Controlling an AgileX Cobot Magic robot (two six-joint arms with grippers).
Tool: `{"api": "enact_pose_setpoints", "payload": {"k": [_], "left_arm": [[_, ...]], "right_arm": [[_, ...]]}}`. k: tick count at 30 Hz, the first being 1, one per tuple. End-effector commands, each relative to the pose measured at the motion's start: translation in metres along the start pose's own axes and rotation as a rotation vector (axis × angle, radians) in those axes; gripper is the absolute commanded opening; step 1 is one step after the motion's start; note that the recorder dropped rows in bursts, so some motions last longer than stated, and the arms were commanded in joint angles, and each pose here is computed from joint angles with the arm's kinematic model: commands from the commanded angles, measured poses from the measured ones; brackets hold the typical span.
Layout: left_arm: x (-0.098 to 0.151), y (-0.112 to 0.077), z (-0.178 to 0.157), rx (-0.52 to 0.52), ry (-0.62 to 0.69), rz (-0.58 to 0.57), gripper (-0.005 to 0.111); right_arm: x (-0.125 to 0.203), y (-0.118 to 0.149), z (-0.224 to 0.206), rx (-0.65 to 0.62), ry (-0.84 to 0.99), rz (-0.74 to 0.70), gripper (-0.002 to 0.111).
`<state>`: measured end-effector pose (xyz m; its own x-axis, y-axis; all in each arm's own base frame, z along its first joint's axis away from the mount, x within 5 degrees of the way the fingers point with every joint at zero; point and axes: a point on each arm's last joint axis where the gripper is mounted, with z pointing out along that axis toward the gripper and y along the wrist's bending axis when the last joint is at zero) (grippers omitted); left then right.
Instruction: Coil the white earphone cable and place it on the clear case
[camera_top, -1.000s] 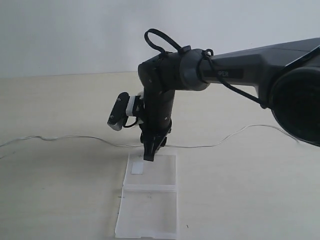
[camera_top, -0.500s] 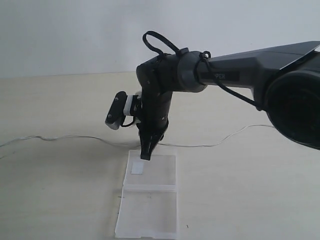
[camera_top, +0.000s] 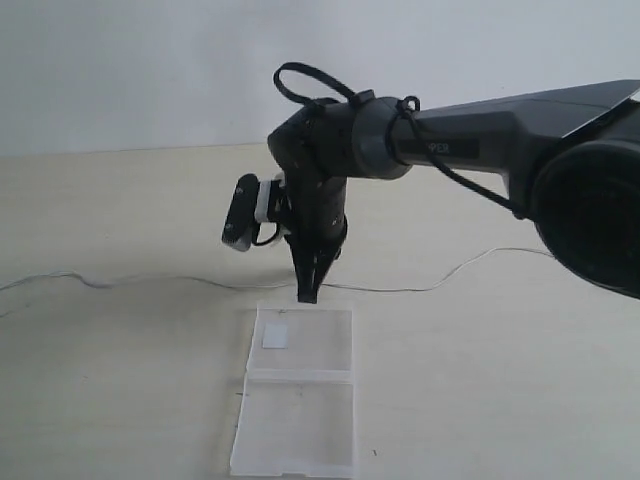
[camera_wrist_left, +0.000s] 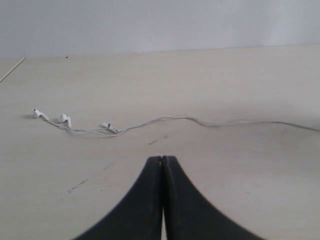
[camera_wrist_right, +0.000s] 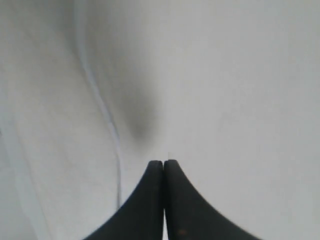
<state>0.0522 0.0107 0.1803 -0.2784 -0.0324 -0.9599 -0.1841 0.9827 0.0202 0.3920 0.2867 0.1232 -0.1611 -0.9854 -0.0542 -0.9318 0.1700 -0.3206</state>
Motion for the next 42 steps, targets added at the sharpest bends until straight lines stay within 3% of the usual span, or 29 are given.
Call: {"api": "enact_pose_setpoints", "payload": {"k": [1,6,10,13,17,19,33,42], "left_arm": [[0.000,0.000,0.000,-0.001,-0.011,-0.003,0.000],[0.000,0.000,0.000,-0.001,-0.011,-0.003,0.000],[0.000,0.000,0.000,-0.001,-0.011,-0.003,0.000],[0.000,0.000,0.000,-0.001,-0.011,-0.003,0.000],[0.000,0.000,0.000,-0.001,-0.011,-0.003,0.000],[0.000,0.000,0.000,-0.001,-0.011,-0.003,0.000],[0.000,0.000,0.000,-0.001,-0.011,-0.003,0.000],[0.000,0.000,0.000,-0.001,-0.011,-0.003,0.000]], "right_arm": [[-0.004,-0.021,-0.043,0.075,-0.078,0.069,0.000],[-0.005,-0.021,-0.057,0.035,-0.094,0.096,0.000],[-0.003,-0.012,-0.041,-0.036,-0.040,0.075,0.000],[-0.007,0.000,-0.022,-0.141,-0.050,0.080,0.013],[-0.013,0.006,-0.010,-0.184,-0.097,0.088,0.035],[-0.013,0.008,-0.005,-0.188,-0.092,0.087,0.040],[-0.010,0.004,0.014,-0.104,-0.054,0.099,0.041],[-0.009,0.010,0.028,-0.137,-0.033,0.124,0.041]]}}
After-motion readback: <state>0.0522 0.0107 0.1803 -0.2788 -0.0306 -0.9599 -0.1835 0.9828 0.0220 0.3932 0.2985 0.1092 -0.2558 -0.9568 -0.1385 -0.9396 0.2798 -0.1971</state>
